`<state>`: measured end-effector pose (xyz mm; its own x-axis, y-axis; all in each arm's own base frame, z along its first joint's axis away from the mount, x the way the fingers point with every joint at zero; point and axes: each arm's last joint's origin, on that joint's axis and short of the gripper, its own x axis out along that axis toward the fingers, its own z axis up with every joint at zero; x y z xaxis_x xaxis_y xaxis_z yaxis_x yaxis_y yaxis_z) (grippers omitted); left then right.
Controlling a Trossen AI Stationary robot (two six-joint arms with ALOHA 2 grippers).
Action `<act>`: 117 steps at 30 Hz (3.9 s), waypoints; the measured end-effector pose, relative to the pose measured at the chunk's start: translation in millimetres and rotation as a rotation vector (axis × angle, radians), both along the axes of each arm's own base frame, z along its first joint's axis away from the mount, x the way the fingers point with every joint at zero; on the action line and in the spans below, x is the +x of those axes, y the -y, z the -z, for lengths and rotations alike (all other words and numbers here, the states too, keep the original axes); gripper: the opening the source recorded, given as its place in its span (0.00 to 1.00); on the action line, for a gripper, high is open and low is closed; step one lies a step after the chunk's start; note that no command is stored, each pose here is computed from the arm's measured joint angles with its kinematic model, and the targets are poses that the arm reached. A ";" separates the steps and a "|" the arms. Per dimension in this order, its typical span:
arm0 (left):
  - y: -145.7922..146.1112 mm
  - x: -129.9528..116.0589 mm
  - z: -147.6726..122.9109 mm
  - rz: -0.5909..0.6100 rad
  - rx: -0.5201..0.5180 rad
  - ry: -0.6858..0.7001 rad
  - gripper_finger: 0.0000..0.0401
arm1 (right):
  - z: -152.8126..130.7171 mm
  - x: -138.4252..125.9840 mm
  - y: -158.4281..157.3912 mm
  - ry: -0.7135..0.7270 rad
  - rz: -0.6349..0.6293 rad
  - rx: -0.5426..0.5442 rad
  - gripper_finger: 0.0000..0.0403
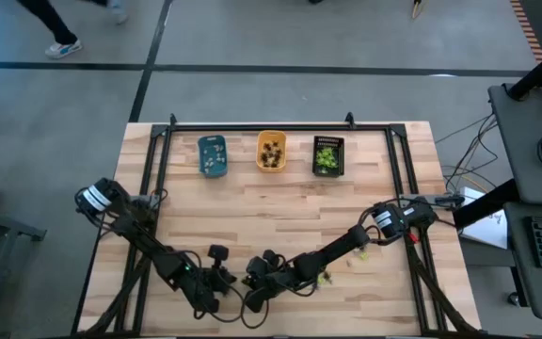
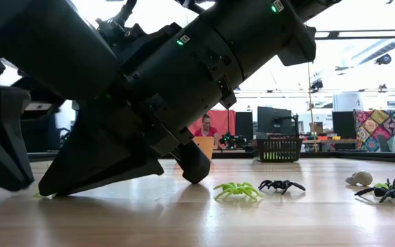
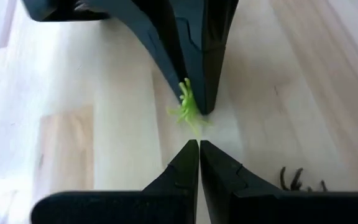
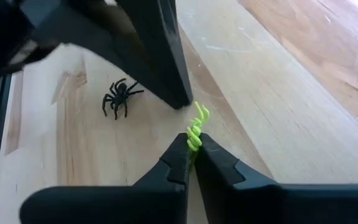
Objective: Sort Halloween decoration
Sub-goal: Put the green spider toy into the black bin, then put the black spider toy into the orange bin
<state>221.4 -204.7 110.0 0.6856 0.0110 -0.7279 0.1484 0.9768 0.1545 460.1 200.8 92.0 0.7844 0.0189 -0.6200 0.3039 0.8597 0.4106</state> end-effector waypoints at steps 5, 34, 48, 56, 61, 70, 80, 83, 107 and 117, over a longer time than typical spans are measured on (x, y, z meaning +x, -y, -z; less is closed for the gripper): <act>-1.7 -2.6 -12.0 -0.003 -0.009 0.015 0.00 | -0.3 0.2 -0.1 0.004 -0.002 -0.001 0.02; -22.9 -27.9 -113.9 -0.002 -0.148 0.289 0.00 | -149.6 -53.5 113.4 -0.333 0.064 -0.298 0.02; -35.2 -16.8 -117.5 -0.015 -0.012 0.341 0.00 | -194.3 -134.4 305.5 -0.774 0.328 -0.268 0.02; -49.7 -7.9 -116.5 -0.070 0.019 0.324 0.00 | -176.6 -177.8 391.4 -0.844 0.407 -0.077 0.02; -51.5 -6.9 -116.4 -0.078 0.020 0.322 0.00 | -155.3 -203.2 416.6 -0.899 0.464 -0.020 0.02; -51.5 -6.9 -116.4 -0.095 0.000 0.323 0.00 | -128.1 -208.2 420.0 -0.878 0.420 -0.021 0.06; -52.4 -6.7 -116.7 -0.131 0.006 0.339 0.00 | -127.8 -208.6 419.8 -0.873 0.435 -0.032 0.21; -52.1 -6.3 -117.5 -0.133 -0.001 0.347 0.00 | -138.7 -207.4 414.5 -0.833 0.467 -0.035 0.22; -39.9 8.5 -120.3 -0.149 -0.119 0.478 0.00 | -210.4 -192.9 178.6 -0.152 0.054 -0.322 0.17; -18.3 35.2 -103.9 -0.114 -0.090 0.568 0.00 | -175.9 -208.4 95.3 0.005 -0.209 -0.272 0.17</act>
